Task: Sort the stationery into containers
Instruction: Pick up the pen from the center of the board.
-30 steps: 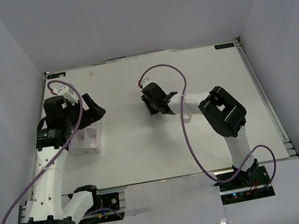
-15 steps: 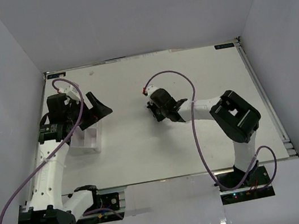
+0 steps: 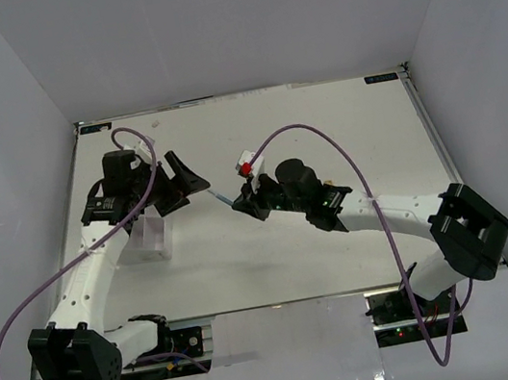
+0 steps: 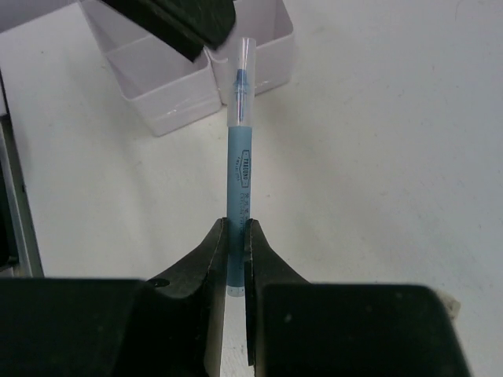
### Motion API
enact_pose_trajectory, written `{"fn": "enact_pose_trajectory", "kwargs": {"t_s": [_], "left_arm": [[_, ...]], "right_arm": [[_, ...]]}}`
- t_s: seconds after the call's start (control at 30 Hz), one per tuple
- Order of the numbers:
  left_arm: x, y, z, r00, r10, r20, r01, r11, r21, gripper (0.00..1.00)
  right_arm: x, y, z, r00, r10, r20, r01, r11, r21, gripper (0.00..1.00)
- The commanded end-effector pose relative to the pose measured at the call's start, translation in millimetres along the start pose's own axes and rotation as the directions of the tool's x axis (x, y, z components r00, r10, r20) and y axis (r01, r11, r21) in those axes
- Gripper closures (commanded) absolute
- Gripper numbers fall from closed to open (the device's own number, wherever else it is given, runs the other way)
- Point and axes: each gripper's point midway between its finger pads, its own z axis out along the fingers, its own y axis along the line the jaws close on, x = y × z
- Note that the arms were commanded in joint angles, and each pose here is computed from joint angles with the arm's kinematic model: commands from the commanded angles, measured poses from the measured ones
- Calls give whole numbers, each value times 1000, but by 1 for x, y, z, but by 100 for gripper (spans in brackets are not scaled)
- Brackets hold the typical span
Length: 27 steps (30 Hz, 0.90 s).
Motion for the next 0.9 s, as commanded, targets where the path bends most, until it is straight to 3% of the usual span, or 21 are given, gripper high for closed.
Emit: {"fn": "enact_pose_trajectory", "kwargs": {"t_s": [0.0,0.17,0.4,0.6,0.7,0.73,0.83,0.87], "left_arm": [[-7,-25,1,999,17,32,-18,999,36,9],[-1,-36,6,1000,24,17,-24,999,43,26],[-1,-40,4,999,27,24,-28,998,49,66],[-4,-41,0,998,34,50,-37,998,43,90],[-8,-37,-3,995,48,86,-50,999,16,94],[-10,-35,-5,994,52,100,-53,999,3,94],[-21,-17,-14,982,72,177,-52,992,-114,96],[-25,-10,-17,977,80,200,-50,987,-154,96]], "right_arm": [[-34,17,-3,992,-39,116,47,997,-65,92],[-46,23,-6,987,-41,154,54,995,-80,92],[-49,25,-6,985,-27,172,41,996,-80,92],[-49,24,-7,985,-27,172,39,997,-69,90],[-46,22,-10,987,-23,158,32,998,-58,64],[-44,18,-12,989,-11,145,15,999,-30,47],[-38,9,-21,992,-3,125,0,1000,23,13],[-32,5,-24,995,4,103,-8,999,40,9]]}}
